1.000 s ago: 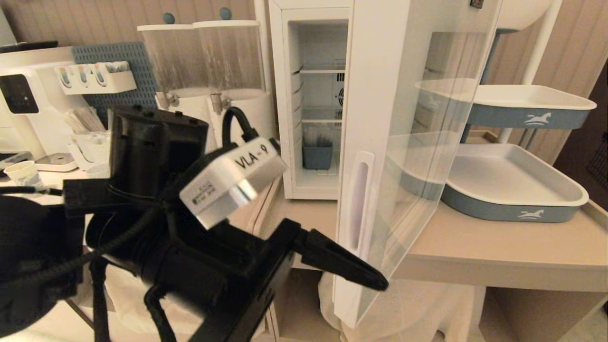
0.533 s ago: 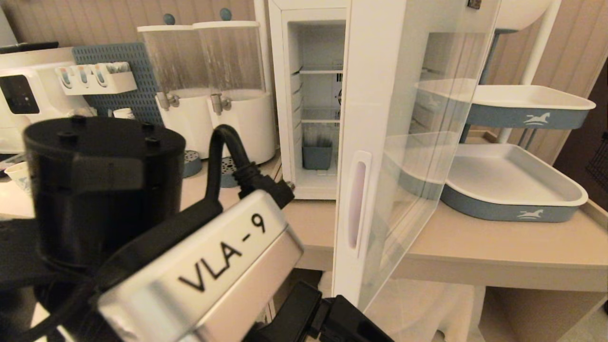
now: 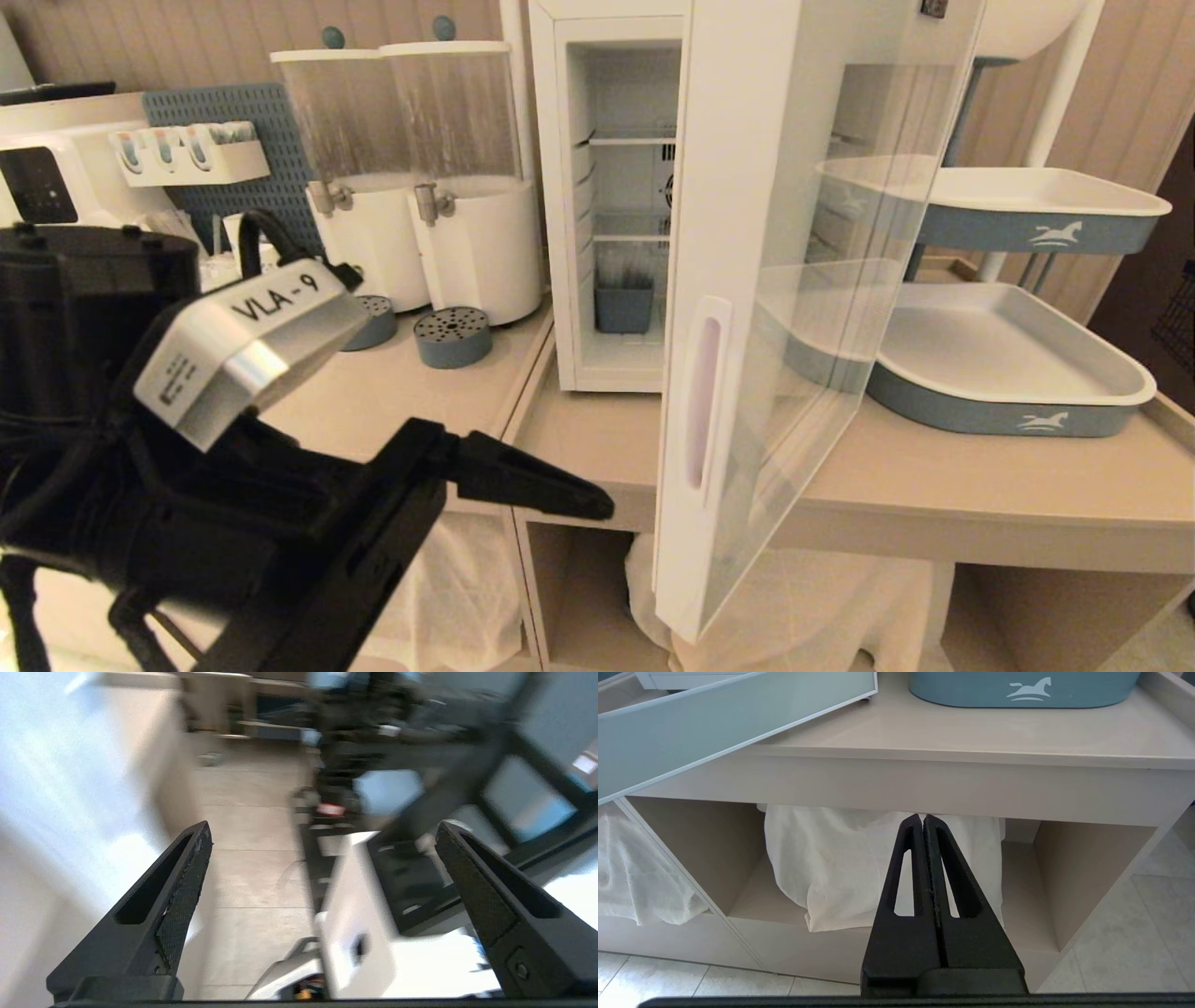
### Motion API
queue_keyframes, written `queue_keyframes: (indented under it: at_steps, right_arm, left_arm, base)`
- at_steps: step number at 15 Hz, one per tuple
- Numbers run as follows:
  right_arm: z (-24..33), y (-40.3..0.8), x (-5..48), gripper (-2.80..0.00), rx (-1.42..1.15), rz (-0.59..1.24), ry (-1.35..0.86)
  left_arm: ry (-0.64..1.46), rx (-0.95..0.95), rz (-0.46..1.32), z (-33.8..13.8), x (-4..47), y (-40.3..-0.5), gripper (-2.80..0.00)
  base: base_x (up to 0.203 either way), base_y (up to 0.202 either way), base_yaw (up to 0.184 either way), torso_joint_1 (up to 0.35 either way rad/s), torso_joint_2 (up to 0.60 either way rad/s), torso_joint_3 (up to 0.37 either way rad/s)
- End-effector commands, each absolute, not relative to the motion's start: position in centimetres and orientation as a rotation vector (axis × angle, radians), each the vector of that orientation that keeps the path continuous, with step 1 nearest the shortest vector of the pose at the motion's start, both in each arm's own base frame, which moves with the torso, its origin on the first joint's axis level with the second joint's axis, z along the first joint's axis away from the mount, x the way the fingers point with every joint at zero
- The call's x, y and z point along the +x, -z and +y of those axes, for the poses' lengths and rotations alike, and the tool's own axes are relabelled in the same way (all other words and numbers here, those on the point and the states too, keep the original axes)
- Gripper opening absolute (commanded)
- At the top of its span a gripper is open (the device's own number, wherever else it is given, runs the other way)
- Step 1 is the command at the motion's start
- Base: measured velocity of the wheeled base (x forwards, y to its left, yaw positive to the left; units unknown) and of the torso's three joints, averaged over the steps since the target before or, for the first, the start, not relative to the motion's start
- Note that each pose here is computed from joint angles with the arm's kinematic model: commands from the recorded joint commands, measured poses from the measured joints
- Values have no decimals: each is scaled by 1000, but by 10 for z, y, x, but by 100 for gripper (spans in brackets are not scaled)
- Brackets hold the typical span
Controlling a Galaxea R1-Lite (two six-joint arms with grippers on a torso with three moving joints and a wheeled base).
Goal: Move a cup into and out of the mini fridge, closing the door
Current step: Open the freezer door
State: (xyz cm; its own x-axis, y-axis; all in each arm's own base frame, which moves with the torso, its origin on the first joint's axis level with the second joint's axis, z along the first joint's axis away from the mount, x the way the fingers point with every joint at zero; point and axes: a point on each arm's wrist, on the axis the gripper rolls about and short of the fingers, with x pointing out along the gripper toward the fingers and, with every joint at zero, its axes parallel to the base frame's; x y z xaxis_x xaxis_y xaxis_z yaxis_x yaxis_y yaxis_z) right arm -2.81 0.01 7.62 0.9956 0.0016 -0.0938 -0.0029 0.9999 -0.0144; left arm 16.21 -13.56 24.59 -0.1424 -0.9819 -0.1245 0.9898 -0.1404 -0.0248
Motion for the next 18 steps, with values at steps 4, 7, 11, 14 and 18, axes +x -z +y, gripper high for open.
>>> queue_keyframes:
  at_steps: [4,7,11,14,18]
  right_arm:
    - [0,-76,-28,-280,-15,95,-2]
    - [0,-76,-28,-280,-14,95,-2]
    - [0,-76,-28,-280,-14,95,-2]
    - [0,-76,-28,-280,-14,95,-2]
    - [0,-76,-28,-280,-14,95,-2]
  left_arm:
    - [1629,86,61,-130,207,-240,0]
    - [1633,62,116,-153,247,-218,0]
    - [1577,83,101,-184,295,-200,0]
    - [1526,83,77,-191,316,-200,0]
    - [1577,9,104,-155,324,-205,0]
  base:
    - [0,0,0,0,0,0]
    - [0,0,0,0,0,0]
    - [0,0,0,0,0,0]
    - [0,0,0,0,0,0]
    - [0,0,0,0,0,0]
